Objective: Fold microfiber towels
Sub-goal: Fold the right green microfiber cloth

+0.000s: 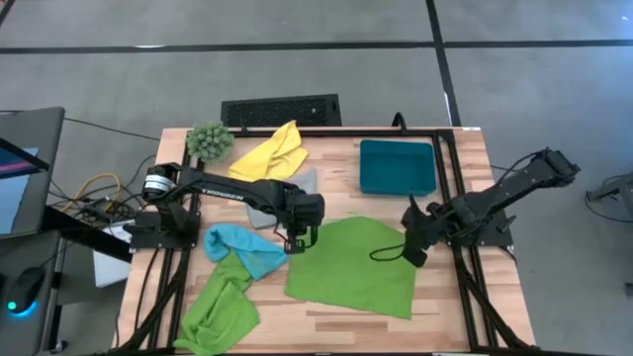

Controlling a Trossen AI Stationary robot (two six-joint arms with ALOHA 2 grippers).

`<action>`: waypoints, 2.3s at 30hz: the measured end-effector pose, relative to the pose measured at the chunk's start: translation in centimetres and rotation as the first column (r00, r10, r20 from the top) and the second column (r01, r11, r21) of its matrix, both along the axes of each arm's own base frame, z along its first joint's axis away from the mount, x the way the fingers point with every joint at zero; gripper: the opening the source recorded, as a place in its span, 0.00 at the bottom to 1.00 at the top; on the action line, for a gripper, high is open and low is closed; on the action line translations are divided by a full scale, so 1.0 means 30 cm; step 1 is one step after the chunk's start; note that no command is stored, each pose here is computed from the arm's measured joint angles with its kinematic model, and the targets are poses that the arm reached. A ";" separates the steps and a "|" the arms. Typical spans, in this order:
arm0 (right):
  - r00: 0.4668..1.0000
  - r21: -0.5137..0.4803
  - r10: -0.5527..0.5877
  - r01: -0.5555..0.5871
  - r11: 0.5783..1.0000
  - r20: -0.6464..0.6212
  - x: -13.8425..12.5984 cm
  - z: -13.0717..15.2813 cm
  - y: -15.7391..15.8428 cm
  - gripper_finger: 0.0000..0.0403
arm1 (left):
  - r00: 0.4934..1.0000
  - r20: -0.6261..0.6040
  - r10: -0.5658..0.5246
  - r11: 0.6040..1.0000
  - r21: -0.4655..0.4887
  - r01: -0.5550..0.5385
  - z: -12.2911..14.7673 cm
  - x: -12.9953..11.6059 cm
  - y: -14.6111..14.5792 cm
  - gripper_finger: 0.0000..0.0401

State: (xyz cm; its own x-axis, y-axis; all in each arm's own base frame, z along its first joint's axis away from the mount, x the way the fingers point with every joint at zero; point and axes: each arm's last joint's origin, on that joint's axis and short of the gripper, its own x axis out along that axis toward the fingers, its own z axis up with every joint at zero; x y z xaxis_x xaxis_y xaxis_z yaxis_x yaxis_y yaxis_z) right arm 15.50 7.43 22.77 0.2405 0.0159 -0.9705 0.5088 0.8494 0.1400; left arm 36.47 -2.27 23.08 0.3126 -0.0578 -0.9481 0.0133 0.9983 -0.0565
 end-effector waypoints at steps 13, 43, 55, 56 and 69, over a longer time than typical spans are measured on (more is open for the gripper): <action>0.986 -0.023 0.167 -0.166 0.986 0.020 -0.062 0.001 0.103 0.01 | 0.998 -0.021 -0.055 0.998 0.010 0.055 0.002 -0.028 -0.148 0.00; 0.914 0.070 0.399 -0.404 0.912 0.076 -0.058 0.006 0.324 0.01 | 0.999 -0.019 -0.031 0.998 -0.049 0.030 0.003 -0.094 -0.388 0.00; 0.896 0.120 0.430 -0.442 0.889 0.115 -0.013 -0.079 0.439 0.01 | 0.999 -0.015 -0.042 0.994 -0.099 0.041 0.005 -0.118 -0.458 0.00; 0.896 0.119 0.432 -0.442 0.889 0.101 -0.011 -0.089 0.442 0.01 | 0.999 -0.012 -0.040 0.994 -0.102 0.039 0.006 -0.118 -0.462 0.00; 0.894 0.131 0.441 -0.448 0.884 0.081 0.001 -0.118 0.461 0.01 | 1.000 -0.005 -0.009 0.992 -0.127 0.008 -0.071 -0.133 -0.472 0.00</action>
